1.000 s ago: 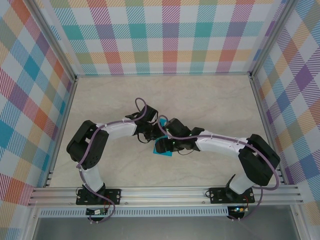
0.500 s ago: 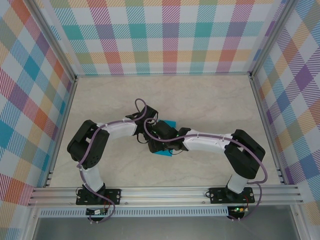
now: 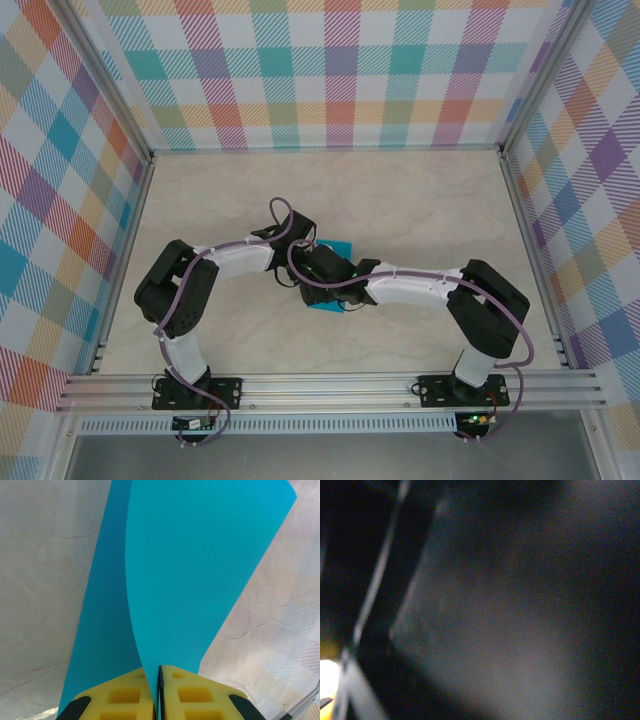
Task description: Fold a paper plane with a square sheet of paper (pick it up from the middle)
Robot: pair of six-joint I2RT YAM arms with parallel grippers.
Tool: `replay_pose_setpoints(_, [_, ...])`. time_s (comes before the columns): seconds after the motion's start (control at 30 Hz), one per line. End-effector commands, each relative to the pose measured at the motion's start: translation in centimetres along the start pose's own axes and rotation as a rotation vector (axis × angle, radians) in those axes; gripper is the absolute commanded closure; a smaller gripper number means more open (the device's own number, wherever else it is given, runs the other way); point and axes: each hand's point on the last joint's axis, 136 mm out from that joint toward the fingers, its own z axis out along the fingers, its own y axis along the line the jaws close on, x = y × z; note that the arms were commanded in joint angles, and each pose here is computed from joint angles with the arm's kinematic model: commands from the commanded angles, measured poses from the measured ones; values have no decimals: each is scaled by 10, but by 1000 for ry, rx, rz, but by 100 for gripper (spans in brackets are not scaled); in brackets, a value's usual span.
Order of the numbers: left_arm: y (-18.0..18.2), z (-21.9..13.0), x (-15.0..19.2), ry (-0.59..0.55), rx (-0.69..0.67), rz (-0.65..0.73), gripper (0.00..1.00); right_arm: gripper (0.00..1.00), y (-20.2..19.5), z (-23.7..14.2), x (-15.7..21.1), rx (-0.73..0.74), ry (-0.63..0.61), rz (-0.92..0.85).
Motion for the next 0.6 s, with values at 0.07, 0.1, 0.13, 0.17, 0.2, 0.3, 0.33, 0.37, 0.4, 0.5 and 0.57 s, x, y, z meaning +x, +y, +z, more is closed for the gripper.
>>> replay_pose_setpoints(0.07, [-23,-13,-3,-24,61,26,90,38,1,-12,9,-36,-18,-15])
replay_pose_setpoints(0.1, [-23,-14,-3,-24,62,24,90,38,1,-14,9,-40,-25,-15])
replay_pose_setpoints(0.13, [-24,-14,-3,-26,65,25,90,38,1,-14,9,-42,-28,-20])
replay_pose_setpoints(0.17, [-24,-15,-4,-29,66,25,90,38,1,-14,9,-41,-25,-22])
replay_pose_setpoints(0.2, [-24,-15,-3,-30,66,23,90,38,1,-13,10,-38,-22,-25])
replay_pose_setpoints(0.3, [-25,-17,-4,-33,73,23,90,39,1,-10,12,-28,-13,-34])
replay_pose_setpoints(0.33, [-26,-17,-3,-34,74,24,90,40,1,-10,12,-23,-12,-36])
replay_pose_setpoints(0.37, [-26,-18,-3,-34,76,25,90,41,1,-10,13,-18,-12,-40])
replay_pose_setpoints(0.4, [-25,-18,-3,-35,73,24,90,42,1,-10,12,-16,-13,-43])
replay_pose_setpoints(0.5, [-25,-18,-3,-34,72,23,90,50,2,-12,11,-12,-19,-50])
replay_pose_setpoints(0.57, [-25,-18,-3,-35,75,22,90,57,0,-13,11,0,-23,-47])
